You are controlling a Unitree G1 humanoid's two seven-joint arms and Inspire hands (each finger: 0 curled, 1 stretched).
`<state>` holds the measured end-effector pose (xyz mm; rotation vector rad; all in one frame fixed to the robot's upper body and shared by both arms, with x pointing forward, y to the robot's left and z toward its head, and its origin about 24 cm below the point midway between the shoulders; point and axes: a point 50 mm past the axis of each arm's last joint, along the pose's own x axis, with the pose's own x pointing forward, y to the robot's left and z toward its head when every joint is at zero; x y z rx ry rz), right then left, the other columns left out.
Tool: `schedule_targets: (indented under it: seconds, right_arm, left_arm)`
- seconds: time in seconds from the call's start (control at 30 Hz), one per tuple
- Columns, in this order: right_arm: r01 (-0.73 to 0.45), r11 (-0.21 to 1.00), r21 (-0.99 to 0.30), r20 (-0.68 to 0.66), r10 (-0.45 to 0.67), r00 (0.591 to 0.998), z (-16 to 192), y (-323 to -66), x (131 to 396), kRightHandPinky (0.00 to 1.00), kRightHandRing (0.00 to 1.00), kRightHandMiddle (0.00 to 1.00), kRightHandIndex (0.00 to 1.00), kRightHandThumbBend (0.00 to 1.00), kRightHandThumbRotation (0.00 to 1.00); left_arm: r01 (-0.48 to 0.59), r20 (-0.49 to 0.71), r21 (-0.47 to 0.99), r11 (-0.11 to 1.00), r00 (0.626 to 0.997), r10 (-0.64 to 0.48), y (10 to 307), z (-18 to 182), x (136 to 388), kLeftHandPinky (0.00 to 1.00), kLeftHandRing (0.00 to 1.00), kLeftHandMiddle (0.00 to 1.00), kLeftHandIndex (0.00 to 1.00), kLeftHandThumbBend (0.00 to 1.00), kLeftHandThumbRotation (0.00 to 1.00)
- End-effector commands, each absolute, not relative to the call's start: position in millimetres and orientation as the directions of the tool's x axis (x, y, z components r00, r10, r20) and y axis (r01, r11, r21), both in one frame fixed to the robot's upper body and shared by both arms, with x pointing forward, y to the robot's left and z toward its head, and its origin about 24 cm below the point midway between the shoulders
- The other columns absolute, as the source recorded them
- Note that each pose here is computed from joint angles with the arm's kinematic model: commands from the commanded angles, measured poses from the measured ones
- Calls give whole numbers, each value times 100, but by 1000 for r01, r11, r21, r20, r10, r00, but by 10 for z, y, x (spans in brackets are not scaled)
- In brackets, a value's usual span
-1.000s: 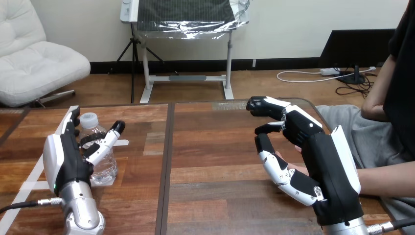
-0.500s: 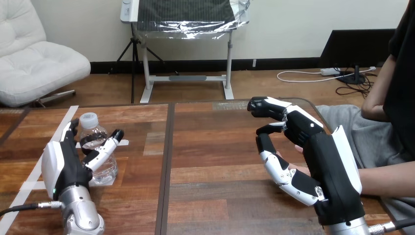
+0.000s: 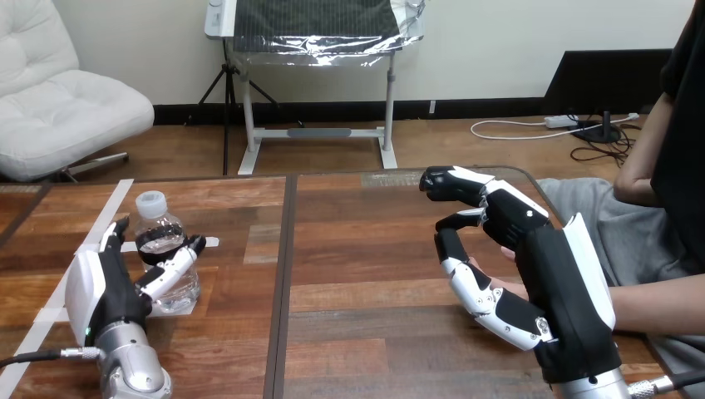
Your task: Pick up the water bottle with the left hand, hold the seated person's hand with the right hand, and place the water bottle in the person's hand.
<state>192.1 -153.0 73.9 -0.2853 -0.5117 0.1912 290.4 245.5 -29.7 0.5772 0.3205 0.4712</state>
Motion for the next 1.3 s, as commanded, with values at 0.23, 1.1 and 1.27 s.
schedule_targets:
  seconds: [0.23, 1.1, 1.27]
  right_arm:
    - [-89, 942, -323, 527, 257, 810, 896, -1538, 1980, 60, 75, 79, 70, 28, 16]
    - [-86, 941, -327, 532, 258, 806, 909, -1533, 1977, 59, 74, 78, 69, 28, 15]
    - [-87, 942, -325, 529, 257, 809, 911, -1537, 1972, 59, 74, 78, 69, 28, 14]
  left_arm:
    - [-344, -67, 593, 728, 880, 471, 2394, -4, 3194, 73, 83, 86, 87, 89, 45]
    - [-335, -103, 559, 759, 880, 464, 2305, -37, 3224, 64, 74, 80, 79, 85, 25]
    - [-336, -103, 557, 759, 879, 465, 2286, -39, 3230, 64, 74, 81, 80, 86, 25]
